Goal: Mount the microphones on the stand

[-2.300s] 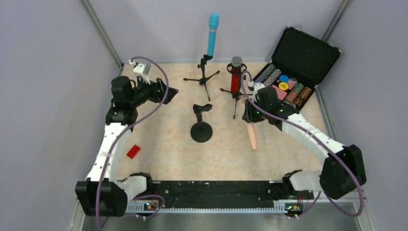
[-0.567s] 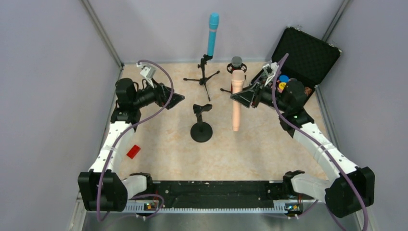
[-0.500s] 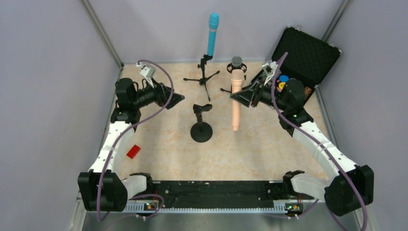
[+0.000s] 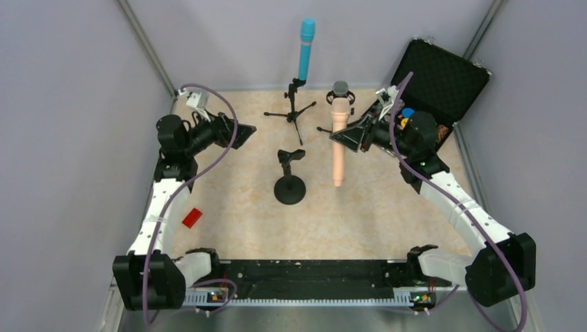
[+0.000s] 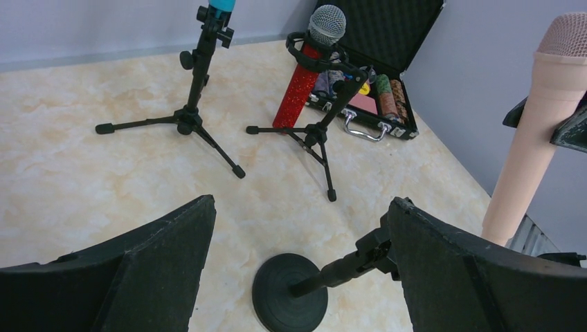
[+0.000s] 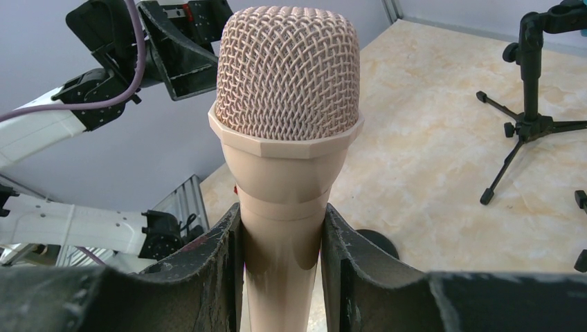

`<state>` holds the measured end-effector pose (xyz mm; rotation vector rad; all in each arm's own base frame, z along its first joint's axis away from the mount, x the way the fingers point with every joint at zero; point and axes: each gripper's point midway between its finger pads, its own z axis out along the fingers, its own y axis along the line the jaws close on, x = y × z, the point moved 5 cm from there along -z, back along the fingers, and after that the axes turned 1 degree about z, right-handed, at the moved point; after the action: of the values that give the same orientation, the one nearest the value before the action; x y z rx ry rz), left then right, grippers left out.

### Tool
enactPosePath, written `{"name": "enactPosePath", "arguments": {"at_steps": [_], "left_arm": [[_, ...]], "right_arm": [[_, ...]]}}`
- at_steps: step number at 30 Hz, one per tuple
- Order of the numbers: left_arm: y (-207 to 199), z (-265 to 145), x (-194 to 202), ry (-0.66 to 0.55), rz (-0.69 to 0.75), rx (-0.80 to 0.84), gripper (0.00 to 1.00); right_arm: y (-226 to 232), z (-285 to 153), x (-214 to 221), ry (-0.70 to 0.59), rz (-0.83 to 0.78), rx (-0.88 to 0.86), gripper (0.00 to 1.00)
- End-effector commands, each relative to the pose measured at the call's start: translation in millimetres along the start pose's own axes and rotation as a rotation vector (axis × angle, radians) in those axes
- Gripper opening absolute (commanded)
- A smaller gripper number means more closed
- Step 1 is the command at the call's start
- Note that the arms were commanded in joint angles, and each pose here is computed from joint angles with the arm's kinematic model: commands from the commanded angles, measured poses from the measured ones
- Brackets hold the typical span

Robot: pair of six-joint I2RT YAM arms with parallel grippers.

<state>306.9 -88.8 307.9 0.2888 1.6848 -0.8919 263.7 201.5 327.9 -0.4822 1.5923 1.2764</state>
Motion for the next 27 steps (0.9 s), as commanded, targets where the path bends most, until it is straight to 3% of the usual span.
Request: {"name": "enactPosePath", "arguments": {"at_steps": [1,18,23,27], "left_arm": [[-8,-1,-9,-0.04,0.041,0.064,0.99],[7,15,7,0.181,-0.041,-0.008,0.95],[-3,24,16,0.27,0.041,0.005,0.99],[-17,27,20,0.338,0.191,0.013,0.99]], "right_arm": [[12,4,-28,-0.062,-0.071,-0.045,0.0],[4,4,-22,-0.04,-0.048,-0.005,0.0],[3,4,-20,-0.038,-0.046,0.0,0.0],[3,3,-20,-0.039,-0.046,0.0,0.0]]}}
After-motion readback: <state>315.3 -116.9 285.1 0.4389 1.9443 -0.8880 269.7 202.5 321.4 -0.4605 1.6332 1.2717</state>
